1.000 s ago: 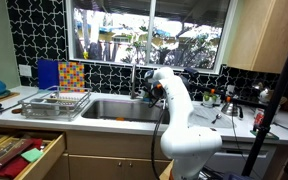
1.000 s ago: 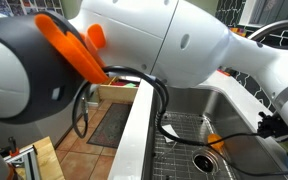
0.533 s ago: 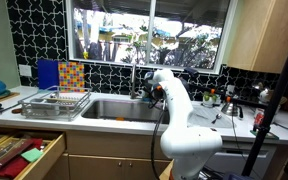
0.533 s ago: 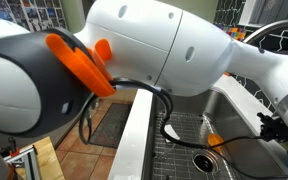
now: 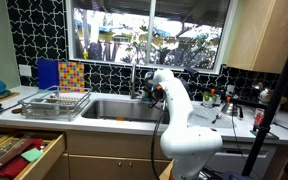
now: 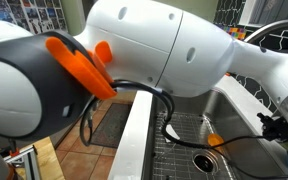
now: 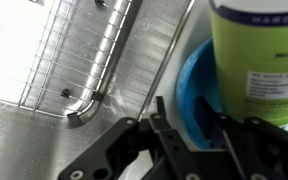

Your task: Pick up the orange bowl and put it in the sink, pick up the blue bowl and put it on the kitchen counter in front of the sink, pick up the green container and put it in the blue bowl, move the blue bowl to the kitchen counter next to the tap

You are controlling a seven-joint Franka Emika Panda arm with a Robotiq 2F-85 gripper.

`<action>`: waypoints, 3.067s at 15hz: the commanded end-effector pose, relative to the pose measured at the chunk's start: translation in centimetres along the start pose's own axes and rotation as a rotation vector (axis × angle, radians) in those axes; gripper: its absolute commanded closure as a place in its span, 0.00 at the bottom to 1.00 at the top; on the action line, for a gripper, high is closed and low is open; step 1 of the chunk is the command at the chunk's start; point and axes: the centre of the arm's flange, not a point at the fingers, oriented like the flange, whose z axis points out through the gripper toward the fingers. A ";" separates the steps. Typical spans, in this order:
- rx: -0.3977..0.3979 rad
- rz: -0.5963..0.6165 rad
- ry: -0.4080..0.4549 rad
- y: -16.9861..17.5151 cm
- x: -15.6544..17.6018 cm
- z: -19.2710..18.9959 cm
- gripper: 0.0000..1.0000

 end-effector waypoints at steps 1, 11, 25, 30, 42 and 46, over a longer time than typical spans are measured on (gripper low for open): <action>0.013 0.008 0.002 -0.4 0.7 -0.6 0.30; 0.018 -0.023 0.046 0.2 0.6 -3.8 0.00; -0.115 -0.436 0.043 4.3 -0.9 -15.3 0.00; -0.052 -0.736 0.013 7.0 -0.9 -20.3 0.00; 0.049 -1.214 -0.093 13.2 -4.9 -26.8 0.00; 0.055 -1.214 -0.131 14.1 -7.6 -28.2 0.00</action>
